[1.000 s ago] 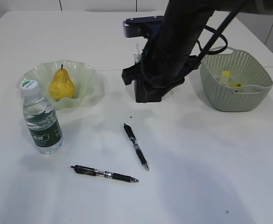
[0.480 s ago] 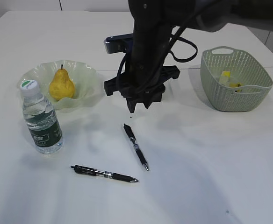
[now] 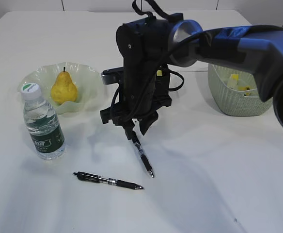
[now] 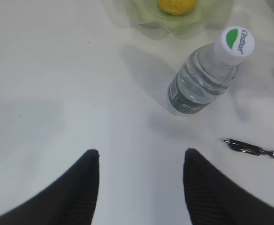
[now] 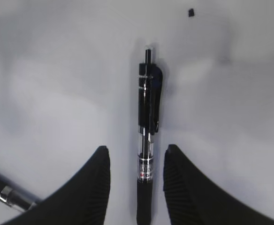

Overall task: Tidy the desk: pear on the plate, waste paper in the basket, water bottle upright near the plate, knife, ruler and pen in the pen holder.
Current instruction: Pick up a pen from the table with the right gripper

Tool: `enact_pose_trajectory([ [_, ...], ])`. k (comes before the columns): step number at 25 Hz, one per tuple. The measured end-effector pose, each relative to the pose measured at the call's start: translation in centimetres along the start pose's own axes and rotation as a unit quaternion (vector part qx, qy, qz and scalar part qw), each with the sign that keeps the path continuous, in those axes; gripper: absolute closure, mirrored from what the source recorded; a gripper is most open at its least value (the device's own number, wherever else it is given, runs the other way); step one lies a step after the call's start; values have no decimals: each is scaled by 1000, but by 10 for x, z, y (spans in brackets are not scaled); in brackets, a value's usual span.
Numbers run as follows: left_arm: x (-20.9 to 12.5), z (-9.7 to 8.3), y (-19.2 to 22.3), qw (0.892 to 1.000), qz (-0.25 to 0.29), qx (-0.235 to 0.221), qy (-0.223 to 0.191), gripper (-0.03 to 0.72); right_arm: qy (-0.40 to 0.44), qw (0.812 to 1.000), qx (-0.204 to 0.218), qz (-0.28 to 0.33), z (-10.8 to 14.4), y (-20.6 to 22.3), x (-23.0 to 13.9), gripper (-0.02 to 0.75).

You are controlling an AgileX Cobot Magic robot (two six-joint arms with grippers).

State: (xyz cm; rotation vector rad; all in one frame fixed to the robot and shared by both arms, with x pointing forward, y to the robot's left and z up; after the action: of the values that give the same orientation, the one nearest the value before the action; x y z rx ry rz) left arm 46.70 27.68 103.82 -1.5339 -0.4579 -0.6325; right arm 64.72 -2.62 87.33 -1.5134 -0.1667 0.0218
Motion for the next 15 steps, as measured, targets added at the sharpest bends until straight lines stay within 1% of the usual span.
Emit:
enact_pose_trajectory([
  [5, 0, 0, 0, 1000, 0, 0, 0, 286, 4, 1000, 0, 23, 2, 20, -5, 449],
  [15, 0, 0, 0, 1000, 0, 0, 0, 286, 0, 1000, -12, 19, -2, 23, -3, 450],
])
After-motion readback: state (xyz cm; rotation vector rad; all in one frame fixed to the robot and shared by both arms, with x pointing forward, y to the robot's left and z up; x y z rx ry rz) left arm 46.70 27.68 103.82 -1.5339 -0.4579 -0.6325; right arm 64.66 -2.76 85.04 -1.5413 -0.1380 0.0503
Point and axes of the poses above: a point on each arm's last joint axis where the gripper is mounted, y pointing out along that axis toward the gripper, z along the wrist's bending axis when the last joint is at zero, x = y × z, the point moved 7 cm from there along y, pointing out along that axis toward the gripper, and after that the axes turned 13 degrees about y, right-handed, at the moved point
